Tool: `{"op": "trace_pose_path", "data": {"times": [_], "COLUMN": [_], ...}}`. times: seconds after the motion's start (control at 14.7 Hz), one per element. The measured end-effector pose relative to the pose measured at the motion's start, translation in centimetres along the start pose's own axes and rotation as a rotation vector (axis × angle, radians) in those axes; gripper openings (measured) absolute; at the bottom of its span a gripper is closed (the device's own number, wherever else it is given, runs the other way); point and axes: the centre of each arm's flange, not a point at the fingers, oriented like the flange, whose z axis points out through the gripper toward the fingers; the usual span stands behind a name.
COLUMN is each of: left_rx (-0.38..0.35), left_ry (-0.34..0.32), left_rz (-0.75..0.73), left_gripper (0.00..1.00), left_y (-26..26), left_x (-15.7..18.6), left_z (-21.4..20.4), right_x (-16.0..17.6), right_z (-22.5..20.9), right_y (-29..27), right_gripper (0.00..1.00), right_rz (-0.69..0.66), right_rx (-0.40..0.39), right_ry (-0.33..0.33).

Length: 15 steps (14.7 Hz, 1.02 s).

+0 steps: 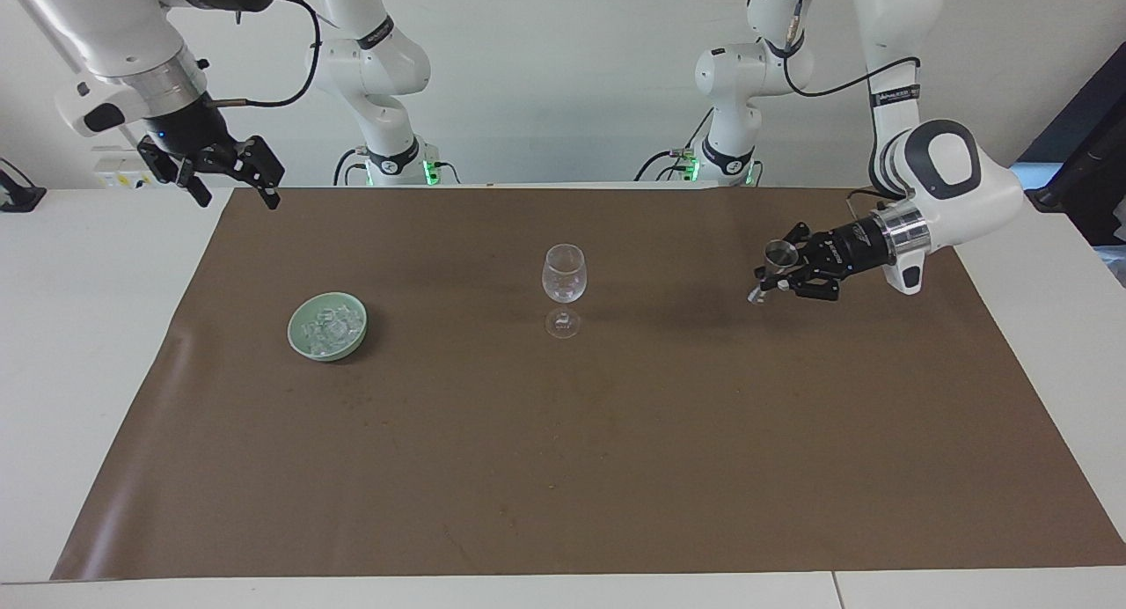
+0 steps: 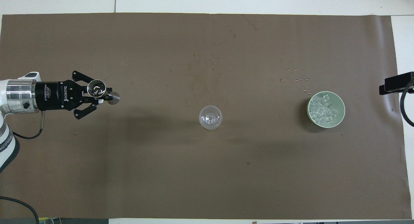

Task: Pour wine and add ice with both arms
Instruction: 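Carry the jigger with the left gripper to the clear cup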

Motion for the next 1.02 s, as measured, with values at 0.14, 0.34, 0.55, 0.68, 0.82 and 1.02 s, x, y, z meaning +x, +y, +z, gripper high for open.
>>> {"op": "trace_pose_path", "data": {"times": [0.14, 0.34, 0.55, 0.68, 0.82, 1.02], "left_rx": [0.049, 0.074, 0.052, 0.044, 0.045, 0.047], "left_ry": [0.005, 0.019, 0.068, 0.102, 0.146, 0.239], "left_rz": [0.002, 0.034, 0.023, 0.025, 0.038, 0.062], "left_gripper": [0.21, 0.21, 0.21, 0.21, 0.21, 0.21], "left_y": [-0.7, -1.4, -1.8, -2.5, -3.3, -4.2], "left_x": [-2.3, -4.3, -6.5, -7.9, -8.8, -9.4], "left_z": [2.7, 5.2, 8.8, 12.0, 14.7, 16.8], "right_x": [0.0, 0.0, 0.0, 0.0, 0.0, 0.0], "right_z": [0.0, 0.0, 0.0, 0.0, 0.0, 0.0], "right_y": [0.0, 0.0, 0.0, 0.0, 0.0, 0.0], "right_gripper": [1.00, 1.00, 1.00, 1.00, 1.00, 1.00], "right_rz": [0.000, 0.000, 0.000, 0.000, 0.000, 0.000], "right_rx": [0.000, 0.000, 0.000, 0.000, 0.000, 0.000], "right_ry": [0.000, 0.000, 0.000, 0.000, 0.000, 0.000]}}
